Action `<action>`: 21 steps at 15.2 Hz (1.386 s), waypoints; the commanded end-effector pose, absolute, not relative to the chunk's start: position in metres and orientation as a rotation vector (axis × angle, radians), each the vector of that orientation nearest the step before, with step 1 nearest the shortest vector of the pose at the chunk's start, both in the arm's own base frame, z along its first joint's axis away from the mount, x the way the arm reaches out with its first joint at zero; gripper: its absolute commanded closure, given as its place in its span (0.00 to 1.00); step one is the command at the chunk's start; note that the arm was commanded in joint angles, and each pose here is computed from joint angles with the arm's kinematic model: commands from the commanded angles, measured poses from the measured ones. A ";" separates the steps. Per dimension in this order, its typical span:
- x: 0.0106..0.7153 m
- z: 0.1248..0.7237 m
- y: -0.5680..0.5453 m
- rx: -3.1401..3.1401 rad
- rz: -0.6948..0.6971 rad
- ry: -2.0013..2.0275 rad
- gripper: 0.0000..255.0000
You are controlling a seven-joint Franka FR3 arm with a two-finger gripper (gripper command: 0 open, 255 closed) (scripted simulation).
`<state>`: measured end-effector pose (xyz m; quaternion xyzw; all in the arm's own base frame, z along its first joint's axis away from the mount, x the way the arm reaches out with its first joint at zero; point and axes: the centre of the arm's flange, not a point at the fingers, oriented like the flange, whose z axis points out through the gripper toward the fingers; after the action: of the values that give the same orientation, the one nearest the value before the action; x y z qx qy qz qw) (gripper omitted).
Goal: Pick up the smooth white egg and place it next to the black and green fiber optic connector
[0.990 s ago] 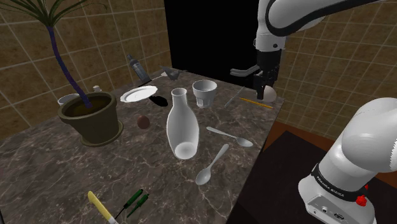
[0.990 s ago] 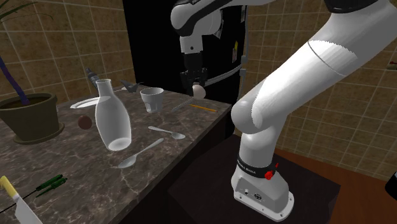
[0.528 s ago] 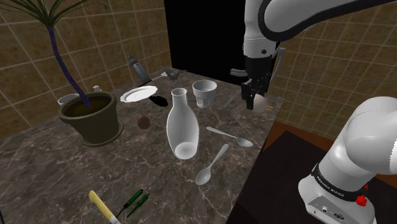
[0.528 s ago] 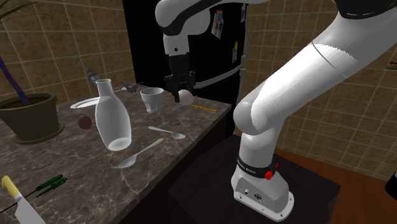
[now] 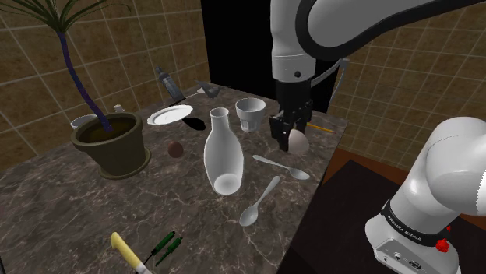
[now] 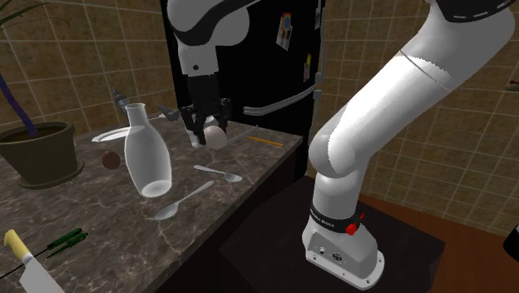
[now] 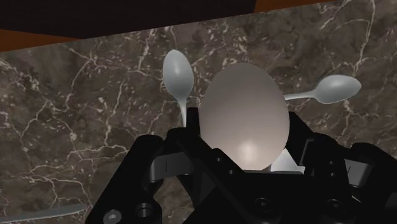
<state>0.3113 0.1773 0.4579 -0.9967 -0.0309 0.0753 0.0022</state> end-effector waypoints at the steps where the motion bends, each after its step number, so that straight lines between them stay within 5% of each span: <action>1: 0.308 0.457 0.204 -3.126 0.237 -0.094 1.00; 21: 0.275 0.458 0.466 -3.126 0.237 -0.094 1.00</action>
<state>0.2776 0.4502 0.4579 -0.9966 -0.0312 0.0756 0.0019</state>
